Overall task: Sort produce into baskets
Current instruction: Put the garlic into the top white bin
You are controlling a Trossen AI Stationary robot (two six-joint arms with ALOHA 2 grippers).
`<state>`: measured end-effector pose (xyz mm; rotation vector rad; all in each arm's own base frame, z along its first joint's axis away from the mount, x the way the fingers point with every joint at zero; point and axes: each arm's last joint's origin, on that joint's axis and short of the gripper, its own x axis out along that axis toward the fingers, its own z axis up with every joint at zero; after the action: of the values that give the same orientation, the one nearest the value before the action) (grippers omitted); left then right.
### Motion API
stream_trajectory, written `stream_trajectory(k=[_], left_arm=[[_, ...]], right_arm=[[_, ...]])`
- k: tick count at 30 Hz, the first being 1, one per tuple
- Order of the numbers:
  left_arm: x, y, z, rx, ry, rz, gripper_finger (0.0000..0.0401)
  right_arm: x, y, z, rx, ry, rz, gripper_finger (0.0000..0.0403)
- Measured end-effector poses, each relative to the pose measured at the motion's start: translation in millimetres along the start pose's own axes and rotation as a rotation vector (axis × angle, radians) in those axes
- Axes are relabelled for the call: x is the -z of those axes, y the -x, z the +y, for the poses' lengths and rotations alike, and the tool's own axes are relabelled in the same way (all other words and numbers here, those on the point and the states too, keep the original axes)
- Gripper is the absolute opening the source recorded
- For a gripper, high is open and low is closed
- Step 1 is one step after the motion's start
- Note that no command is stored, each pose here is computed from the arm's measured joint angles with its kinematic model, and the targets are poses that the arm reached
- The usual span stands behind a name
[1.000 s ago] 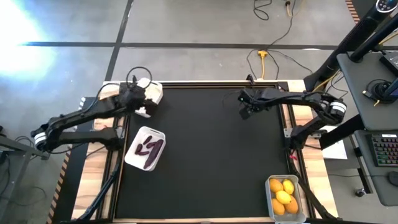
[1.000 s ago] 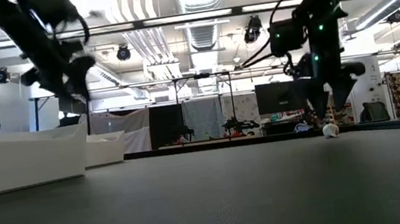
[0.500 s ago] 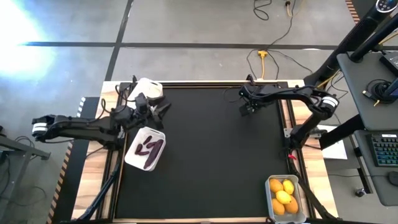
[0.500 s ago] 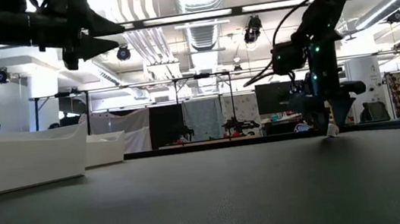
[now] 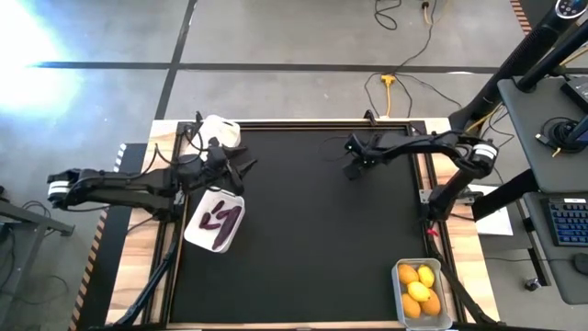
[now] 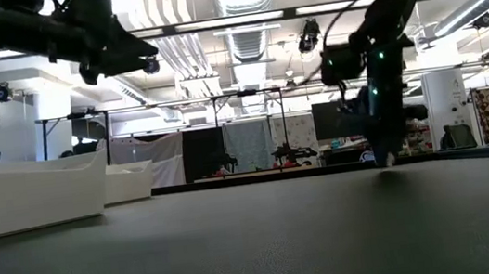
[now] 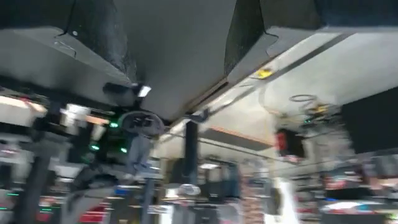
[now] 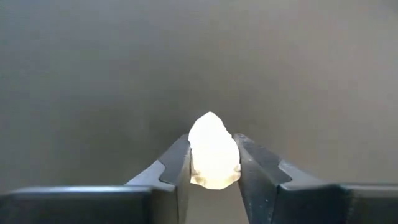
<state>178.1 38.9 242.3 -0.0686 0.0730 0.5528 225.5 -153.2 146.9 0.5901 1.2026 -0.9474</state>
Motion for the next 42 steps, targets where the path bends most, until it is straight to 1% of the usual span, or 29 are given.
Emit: stream_trajectory(k=[4,6,8,13,16,21,24,26,30,33,35,39,42], left_arm=[[4,-4,-6,0.144,-0.049,0.024,0.0227],[6,-6,-8,0.208,-0.079,0.034,0.0227],[9,-9,-10,0.243,-0.109,0.052,0.0227],[13,-13,-12,0.256,-0.163,0.060,0.0227],[16,-15,-13,0.255,-0.132,0.078,0.0227],[26,-24,-17,0.254,-0.044,0.130,0.0227],[34,-32,-20,0.246,-0.014,0.155,0.0227],[39,-37,-22,0.242,-0.012,0.167,0.0228],[49,-49,-26,0.242,-0.008,0.162,0.0237],[58,-59,-30,0.250,-0.024,0.202,0.0246],[65,-66,-34,0.296,-0.064,0.236,0.0248],[79,-81,-47,0.437,-0.127,0.310,0.0249],[91,-94,-61,0.494,-0.185,0.351,0.0249]], right_arm=[[3,12,28,-0.092,0.074,-0.091,0.0091],[7,18,47,-0.164,0.140,-0.140,0.0093],[13,25,68,-0.244,0.216,-0.207,0.0100],[36,37,123,-0.407,0.406,-0.369,0.0111],[50,37,148,-0.480,0.480,-0.432,0.0111],[68,23,176,-0.538,0.583,-0.491,0.0111],[75,14,187,-0.533,0.661,-0.490,0.0121],[77,11,192,-0.529,0.687,-0.484,0.0132],[78,16,199,-0.524,0.726,-0.436,0.0163],[78,24,199,-0.492,0.752,-0.379,0.0192],[77,32,201,-0.476,0.757,-0.344,0.0209],[80,57,201,-0.425,0.776,-0.247,0.0235],[88,79,201,-0.348,0.793,-0.221,0.0247]])
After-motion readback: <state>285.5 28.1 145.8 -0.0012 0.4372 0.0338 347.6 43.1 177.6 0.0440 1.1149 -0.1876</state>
